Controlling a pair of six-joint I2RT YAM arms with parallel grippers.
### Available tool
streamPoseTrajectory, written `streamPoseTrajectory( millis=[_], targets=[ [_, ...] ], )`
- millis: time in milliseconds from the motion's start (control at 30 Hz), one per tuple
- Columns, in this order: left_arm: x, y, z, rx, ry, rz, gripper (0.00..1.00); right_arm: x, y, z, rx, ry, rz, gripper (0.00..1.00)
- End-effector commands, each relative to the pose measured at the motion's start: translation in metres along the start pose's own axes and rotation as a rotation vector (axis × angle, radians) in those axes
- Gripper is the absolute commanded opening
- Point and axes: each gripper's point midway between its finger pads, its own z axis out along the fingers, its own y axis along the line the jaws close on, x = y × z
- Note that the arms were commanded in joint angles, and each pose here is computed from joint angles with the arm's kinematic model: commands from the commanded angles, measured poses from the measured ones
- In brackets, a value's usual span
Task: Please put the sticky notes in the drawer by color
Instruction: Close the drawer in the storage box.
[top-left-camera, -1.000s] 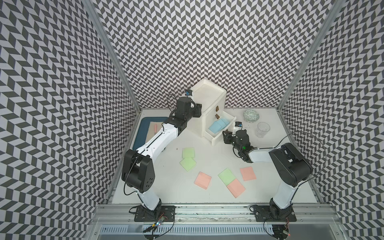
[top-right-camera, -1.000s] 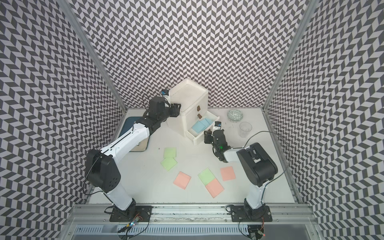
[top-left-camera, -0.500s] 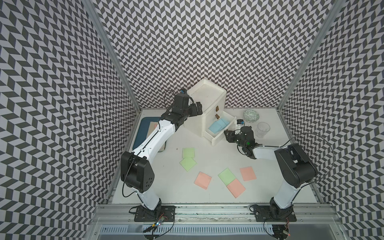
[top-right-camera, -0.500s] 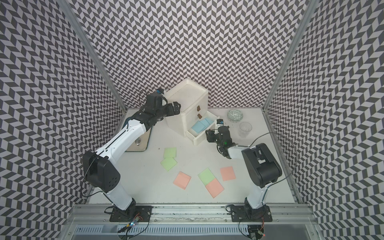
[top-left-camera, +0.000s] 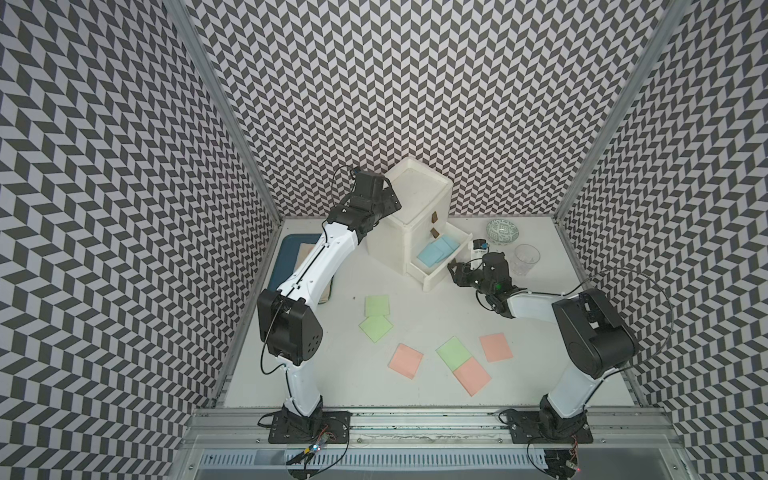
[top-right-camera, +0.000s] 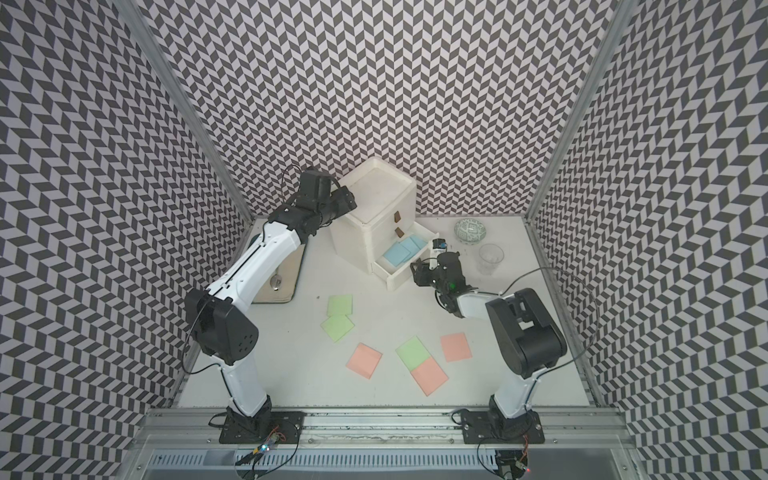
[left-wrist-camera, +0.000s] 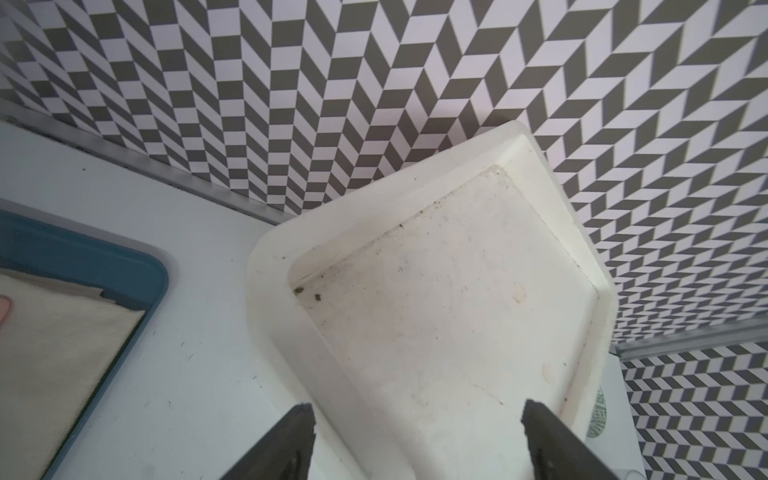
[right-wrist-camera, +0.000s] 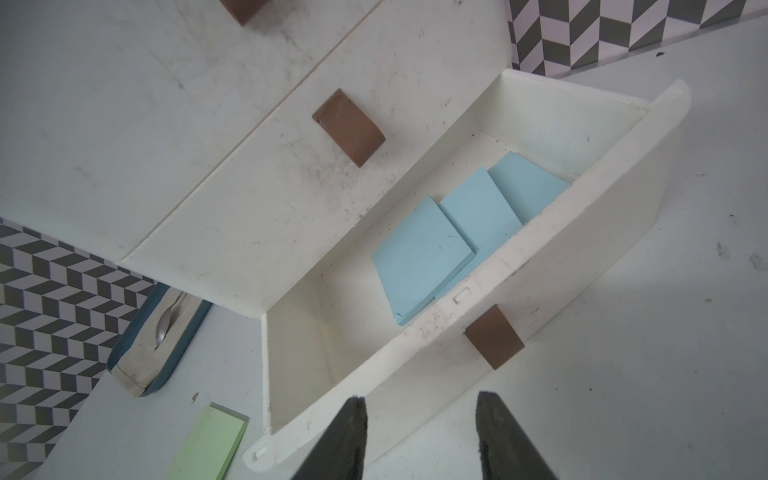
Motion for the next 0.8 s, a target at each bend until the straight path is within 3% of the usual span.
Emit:
streamPoseTrajectory(
  millis=[0,100,167,300,367,467,533,700,767],
  targets=[
    [0.014,0.022,0.001,-0.13,0.022,-0.036,0.81,-0.021,0.004,-0.011,-0.014,-0.066,-0.02,0.47],
    [0.019,0.031,0.001,-0.184,0.014,-0.053,0.81,-0.023,0.002,-0.013,-0.012,-0.075,-0.014,0.47],
    [0.02,0.032,0.006,-0.192,0.013,-0.052,0.75,-0.024,0.001,-0.013,-0.011,-0.078,-0.012,0.47],
    [0.023,0.025,0.014,-0.162,0.031,-0.05,0.43,-0.023,0.0,-0.012,-0.012,-0.073,-0.01,0.47],
    [0.022,0.021,0.014,-0.142,0.031,-0.043,0.32,-0.023,-0.002,-0.012,-0.004,-0.072,-0.011,0.47],
    [0.017,0.02,0.01,-0.14,0.018,-0.028,0.31,-0.013,-0.008,-0.007,-0.004,-0.042,0.005,0.47],
    [0.015,0.021,0.007,-0.142,0.011,-0.017,0.22,0.0,-0.008,-0.003,-0.03,-0.015,0.026,0.47],
    [0.02,0.022,0.006,-0.139,0.034,0.002,0.21,0.029,-0.002,-0.002,-0.109,0.02,0.094,0.47],
    [0.024,0.019,0.006,-0.117,0.05,0.018,0.16,0.039,0.004,-0.003,-0.117,0.027,0.099,0.47]
  ],
)
